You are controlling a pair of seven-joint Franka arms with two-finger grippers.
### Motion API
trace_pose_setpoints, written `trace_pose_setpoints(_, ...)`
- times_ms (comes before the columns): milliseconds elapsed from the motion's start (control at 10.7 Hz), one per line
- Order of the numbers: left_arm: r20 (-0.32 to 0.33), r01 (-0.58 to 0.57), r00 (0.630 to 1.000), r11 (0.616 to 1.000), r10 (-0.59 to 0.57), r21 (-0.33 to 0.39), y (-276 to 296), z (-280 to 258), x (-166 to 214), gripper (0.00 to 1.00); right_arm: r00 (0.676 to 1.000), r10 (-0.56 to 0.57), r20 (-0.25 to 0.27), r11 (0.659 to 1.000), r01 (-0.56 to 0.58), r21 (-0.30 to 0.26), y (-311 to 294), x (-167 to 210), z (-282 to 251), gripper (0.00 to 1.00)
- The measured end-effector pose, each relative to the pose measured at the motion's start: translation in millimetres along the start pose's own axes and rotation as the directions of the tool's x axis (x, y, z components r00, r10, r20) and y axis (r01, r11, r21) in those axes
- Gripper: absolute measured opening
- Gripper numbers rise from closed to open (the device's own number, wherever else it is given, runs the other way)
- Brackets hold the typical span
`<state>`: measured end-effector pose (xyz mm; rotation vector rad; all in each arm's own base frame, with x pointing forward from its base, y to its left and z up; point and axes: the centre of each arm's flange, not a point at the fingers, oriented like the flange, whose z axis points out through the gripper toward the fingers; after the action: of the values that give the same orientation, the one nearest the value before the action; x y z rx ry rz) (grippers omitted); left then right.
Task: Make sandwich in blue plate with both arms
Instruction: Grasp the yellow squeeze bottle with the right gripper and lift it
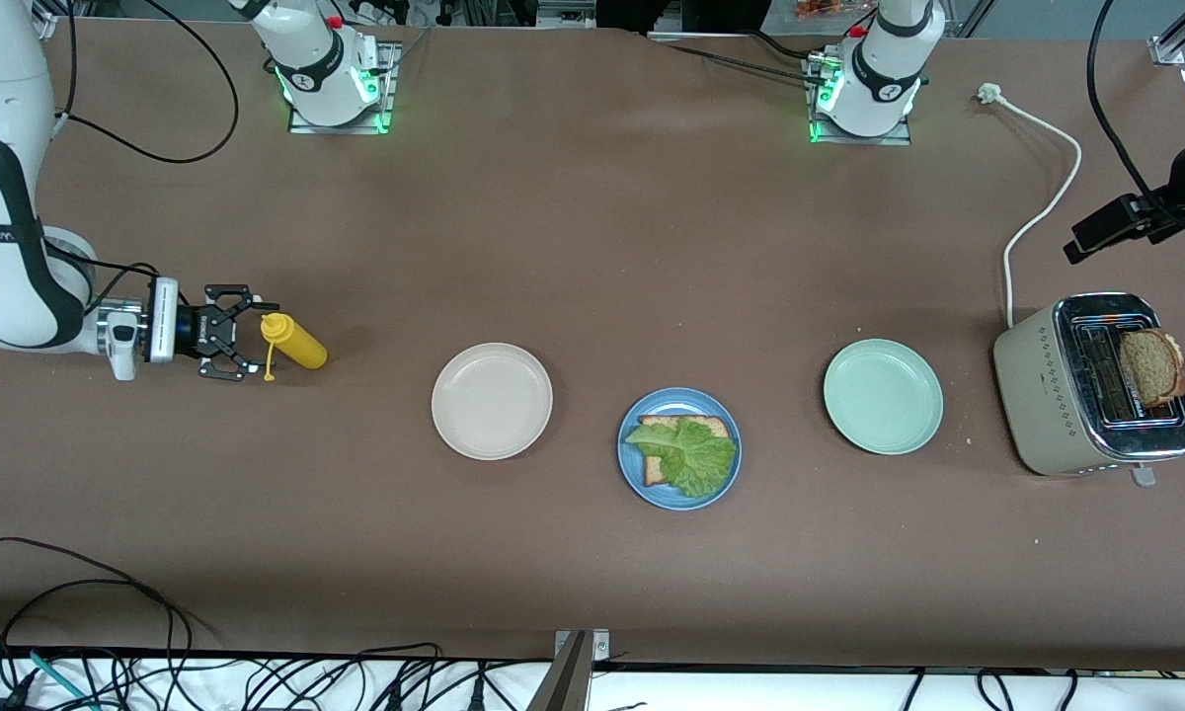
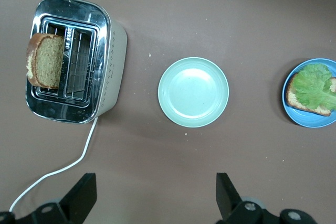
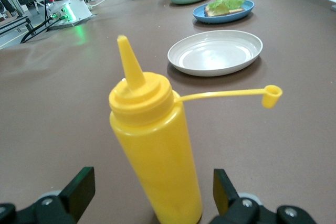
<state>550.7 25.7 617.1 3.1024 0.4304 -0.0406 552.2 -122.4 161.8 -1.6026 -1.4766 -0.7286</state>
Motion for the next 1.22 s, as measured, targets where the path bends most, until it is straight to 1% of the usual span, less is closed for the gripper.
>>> trace_pose_setpoints(187,0.0,0.0,1.0,1.0,0.0,0.0,0.0,0.0,0.0,1.0,1.0,-0.012,-0.028,1.0,0.012,0.01,3.0,-11.4,14.3,1.0)
trace_pose_setpoints(374,0.0,-0.002,1.0,1.0,0.002,0.0,0.9,0.1,-0.2,1.0,0.998,-0.025,-0.059,1.0,0.026,0.016,7.6,-12.8,29.7,1.0)
trace_pose_setpoints(468,0.0,-0.003,1.0,1.0,0.003,0.0,1.8,0.1,-0.4,1.0,0.997,-0.027,-0.077,0.999,0.028,0.019,10.0,-11.2,38.5,0.94)
trace_pose_setpoints(655,0.0,-0.005,1.0,1.0,0.005,0.0,2.9,0.1,-0.7,1.0,0.995,-0.034,-0.094,0.999,0.037,0.028,14.3,-5.7,51.6,0.66)
trace_pose_setpoints(748,0.0,-0.006,1.0,1.0,0.006,0.0,3.0,0.1,-0.7,1.0,0.995,-0.046,-0.092,0.998,0.048,0.03,18.7,-0.6,53.8,0.48)
trace_pose_setpoints(842,0.0,-0.006,1.0,1.0,0.006,0.0,3.2,0.1,-0.8,1.0,0.994,-0.067,-0.083,0.997,0.069,0.033,27.5,10.8,55.8,0.38)
trace_pose_setpoints(936,0.0,-0.006,1.0,1.0,0.006,0.0,3.4,0.1,-0.8,1.0,0.994,-0.083,-0.064,0.996,0.086,0.037,42.8,31.9,58.3,0.32)
trace_pose_setpoints(1029,0.0,-0.007,1.0,1.0,0.007,0.0,3.5,0.0,-0.8,1.0,0.995,-0.092,-0.038,0.995,0.093,0.044,61.5,61.9,62.7,0.29)
trace_pose_setpoints(1123,0.0,-0.007,1.0,1.0,0.007,0.0,3.6,0.1,-0.9,1.0,0.995,-0.099,0.011,0.994,0.098,0.053,81.8,100.7,70.2,0.25)
trace_pose_setpoints(1216,0.0,-0.007,1.0,1.0,0.007,0.0,3.7,0.1,-0.9,1.0,0.992,-0.1,0.079,0.993,0.095,0.066,99.0,145.5,80.2,0.23)
